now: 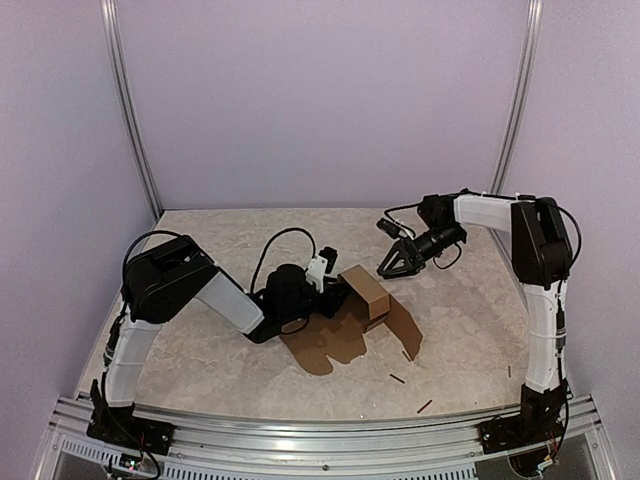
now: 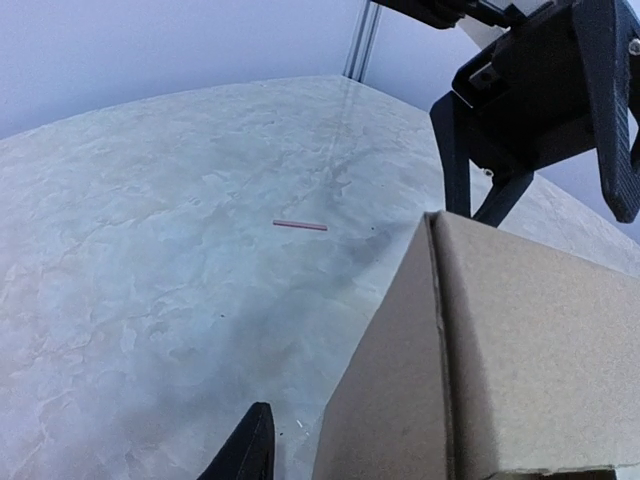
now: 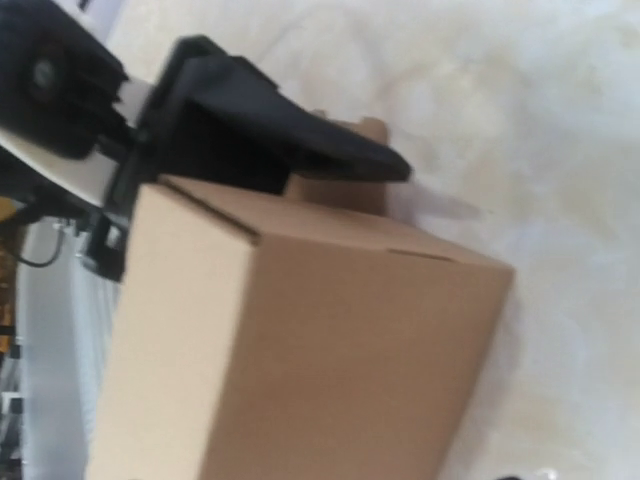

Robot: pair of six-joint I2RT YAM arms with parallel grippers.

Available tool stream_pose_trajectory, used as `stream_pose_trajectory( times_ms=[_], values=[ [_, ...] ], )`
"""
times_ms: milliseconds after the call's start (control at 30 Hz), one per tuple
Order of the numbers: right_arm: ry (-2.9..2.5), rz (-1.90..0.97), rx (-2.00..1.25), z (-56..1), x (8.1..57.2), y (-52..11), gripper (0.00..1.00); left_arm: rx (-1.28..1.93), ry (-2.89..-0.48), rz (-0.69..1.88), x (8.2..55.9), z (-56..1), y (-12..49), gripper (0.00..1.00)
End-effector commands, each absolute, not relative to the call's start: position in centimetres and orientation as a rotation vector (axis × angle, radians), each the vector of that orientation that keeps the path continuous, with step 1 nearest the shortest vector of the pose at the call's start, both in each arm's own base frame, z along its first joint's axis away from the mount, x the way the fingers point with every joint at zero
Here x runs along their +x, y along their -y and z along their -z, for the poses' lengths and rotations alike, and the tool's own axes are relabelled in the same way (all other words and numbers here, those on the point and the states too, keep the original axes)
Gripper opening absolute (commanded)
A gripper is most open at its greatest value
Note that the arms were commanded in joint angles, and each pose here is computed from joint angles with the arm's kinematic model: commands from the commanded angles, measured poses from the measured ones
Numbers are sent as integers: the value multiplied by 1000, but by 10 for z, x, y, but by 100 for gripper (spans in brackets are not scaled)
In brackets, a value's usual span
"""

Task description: Fold the paper box

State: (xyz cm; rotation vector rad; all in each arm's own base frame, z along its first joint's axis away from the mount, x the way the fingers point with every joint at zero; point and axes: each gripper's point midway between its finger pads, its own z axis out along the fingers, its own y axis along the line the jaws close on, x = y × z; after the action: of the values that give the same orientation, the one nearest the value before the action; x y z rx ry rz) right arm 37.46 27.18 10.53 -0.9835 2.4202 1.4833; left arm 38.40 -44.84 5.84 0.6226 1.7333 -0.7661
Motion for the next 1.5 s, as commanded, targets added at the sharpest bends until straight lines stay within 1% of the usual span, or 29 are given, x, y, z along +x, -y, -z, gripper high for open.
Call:
stream_pose_trajectory(
  times_ms=[0, 100, 233, 433, 500, 567, 800, 900, 1100, 1467],
  values=[
    [-2399, -1344, -1045, -127, 379, -268, 74, 627, -1680, 783, 378, -77, 454, 39],
    [-2390, -1325, -1073, -132, 372, -270, 74, 672, -1635, 762, 379, -83, 467, 41],
    [-2387, -1314, -1101, -133, 365, -273, 74, 724, -1601, 735, 383, -82, 480, 41],
    [-2398, -1310, -1131, -128, 360, -278, 74, 764, -1614, 703, 386, -70, 485, 37],
    [-2401, -1307, -1146, -126, 359, -281, 74, 775, -1619, 700, 385, -67, 484, 40],
    [-2404, -1300, -1164, -124, 357, -284, 74, 791, -1629, 695, 384, -64, 483, 41],
    [-2428, -1302, -1200, -111, 354, -293, 73, 810, -1626, 760, 391, -58, 490, 41],
    [-2434, -1299, -1208, -109, 353, -294, 73, 832, -1619, 782, 392, -54, 493, 39],
    [-2440, -1301, -1219, -106, 353, -297, 73, 851, -1610, 786, 393, -50, 494, 27],
    [-2452, -1346, -1215, -101, 347, -298, 73, 781, -1593, 789, 392, -63, 487, 23]
  ],
)
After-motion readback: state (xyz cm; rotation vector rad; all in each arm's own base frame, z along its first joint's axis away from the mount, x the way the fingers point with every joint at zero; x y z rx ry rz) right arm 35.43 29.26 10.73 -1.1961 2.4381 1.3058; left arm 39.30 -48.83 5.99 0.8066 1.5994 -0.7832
